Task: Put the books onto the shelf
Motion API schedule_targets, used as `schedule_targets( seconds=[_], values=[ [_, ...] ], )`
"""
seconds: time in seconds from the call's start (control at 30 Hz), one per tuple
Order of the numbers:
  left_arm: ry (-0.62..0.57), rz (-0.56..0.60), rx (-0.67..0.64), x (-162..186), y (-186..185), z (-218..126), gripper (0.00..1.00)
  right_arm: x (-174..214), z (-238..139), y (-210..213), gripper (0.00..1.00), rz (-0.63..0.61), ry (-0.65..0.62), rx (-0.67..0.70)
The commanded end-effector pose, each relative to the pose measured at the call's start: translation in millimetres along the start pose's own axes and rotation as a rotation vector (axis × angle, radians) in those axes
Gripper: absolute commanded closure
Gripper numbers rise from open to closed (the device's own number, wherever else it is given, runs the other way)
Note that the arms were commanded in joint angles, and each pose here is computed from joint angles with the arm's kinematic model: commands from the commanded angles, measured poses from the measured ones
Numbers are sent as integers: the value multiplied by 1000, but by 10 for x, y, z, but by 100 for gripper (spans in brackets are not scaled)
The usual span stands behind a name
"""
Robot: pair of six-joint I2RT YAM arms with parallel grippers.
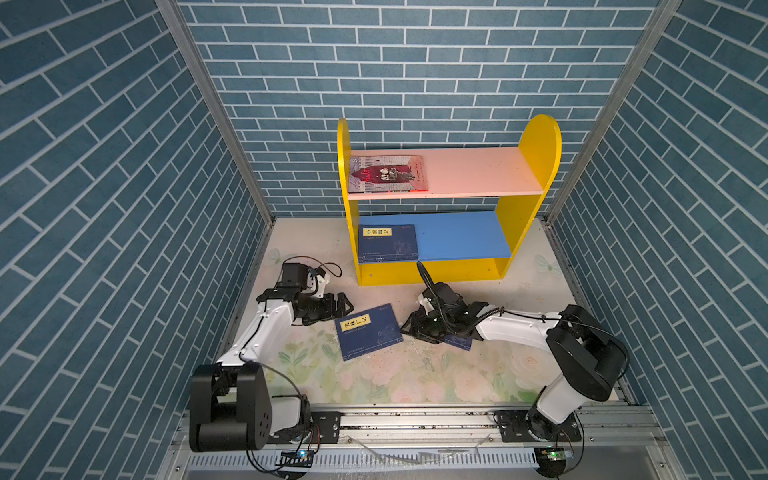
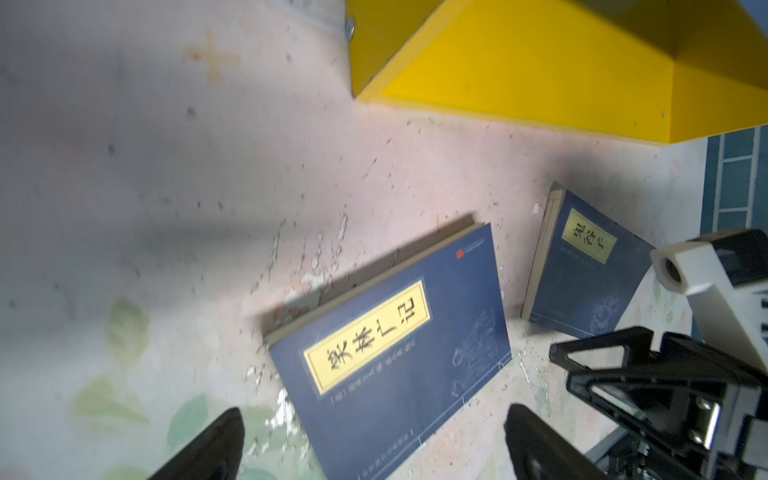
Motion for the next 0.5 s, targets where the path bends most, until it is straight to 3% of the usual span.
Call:
schedule_targets(
  seconds=[0.0,0.2,0.47],
  values=[
    [-29,181,30,-244,-47,57,0,113,-14,79,42,59,-23,-7],
    [-79,247,12,-417,-28,178,0,302,172,157,41,116,-40,-81],
    [37,280,47,-331,-42,459,0,401,395,127,40,167,-69,-69]
  ],
)
Point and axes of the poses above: each gripper's point midway between its finger pads, its own z axis out along the fingers, its own y axis along the line the jaws close on, x = y × z, the point moved 8 cm from there along -z, back along the fingers, and after that the axes turned 3 degrees about -z, right-handed, at the moved point
